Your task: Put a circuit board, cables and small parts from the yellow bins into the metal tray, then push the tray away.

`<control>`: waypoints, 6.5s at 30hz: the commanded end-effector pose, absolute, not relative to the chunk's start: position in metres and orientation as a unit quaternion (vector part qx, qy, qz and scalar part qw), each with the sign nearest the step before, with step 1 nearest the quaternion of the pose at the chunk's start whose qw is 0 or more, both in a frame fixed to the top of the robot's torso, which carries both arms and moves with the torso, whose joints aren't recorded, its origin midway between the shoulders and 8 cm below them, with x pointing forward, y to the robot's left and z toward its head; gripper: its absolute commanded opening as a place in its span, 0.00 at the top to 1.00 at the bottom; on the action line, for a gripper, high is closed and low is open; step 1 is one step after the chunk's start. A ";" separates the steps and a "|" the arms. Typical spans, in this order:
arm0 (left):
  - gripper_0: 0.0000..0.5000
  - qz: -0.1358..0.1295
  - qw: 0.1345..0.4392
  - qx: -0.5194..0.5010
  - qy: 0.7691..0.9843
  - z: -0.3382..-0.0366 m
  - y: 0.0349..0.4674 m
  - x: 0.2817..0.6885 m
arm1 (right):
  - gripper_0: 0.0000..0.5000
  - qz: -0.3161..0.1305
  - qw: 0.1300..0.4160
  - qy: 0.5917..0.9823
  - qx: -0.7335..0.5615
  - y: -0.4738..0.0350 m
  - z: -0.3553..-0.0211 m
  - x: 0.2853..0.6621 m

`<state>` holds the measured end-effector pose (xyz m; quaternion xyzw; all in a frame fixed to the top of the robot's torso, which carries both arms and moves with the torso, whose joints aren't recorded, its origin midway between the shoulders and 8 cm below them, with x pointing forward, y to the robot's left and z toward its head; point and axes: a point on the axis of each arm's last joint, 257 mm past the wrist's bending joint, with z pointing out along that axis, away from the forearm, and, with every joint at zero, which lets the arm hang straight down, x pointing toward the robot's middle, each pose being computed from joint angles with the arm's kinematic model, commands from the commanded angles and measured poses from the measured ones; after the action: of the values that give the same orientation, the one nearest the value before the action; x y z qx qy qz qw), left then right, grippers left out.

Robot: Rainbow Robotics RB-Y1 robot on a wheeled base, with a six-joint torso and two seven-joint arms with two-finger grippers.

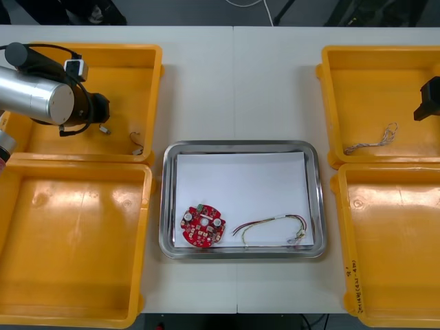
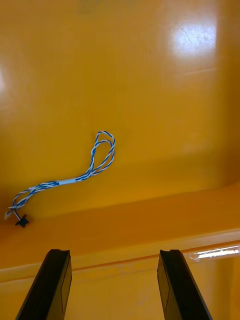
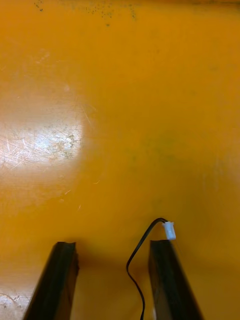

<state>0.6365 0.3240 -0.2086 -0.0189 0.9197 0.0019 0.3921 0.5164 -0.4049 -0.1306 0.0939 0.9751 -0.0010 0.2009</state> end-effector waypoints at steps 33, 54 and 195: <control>0.00 -0.006 0.273 -0.009 0.962 -0.116 0.316 0.594 | 0.00 0.010 0.297 0.946 0.132 -0.401 -0.142 0.591; 0.00 -0.039 0.290 -0.012 0.956 -0.154 0.281 0.620 | 0.00 0.023 0.326 0.935 0.139 -0.404 -0.170 0.616; 1.00 -0.039 0.252 0.141 0.957 -0.137 0.047 0.496 | 0.00 0.091 0.279 0.907 0.303 -0.402 -0.058 0.599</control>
<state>0.4960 0.0771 -0.1591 0.1362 0.9655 -0.0267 0.2204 0.5799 -0.4127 -0.1136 0.2720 0.9309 0.0609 0.2359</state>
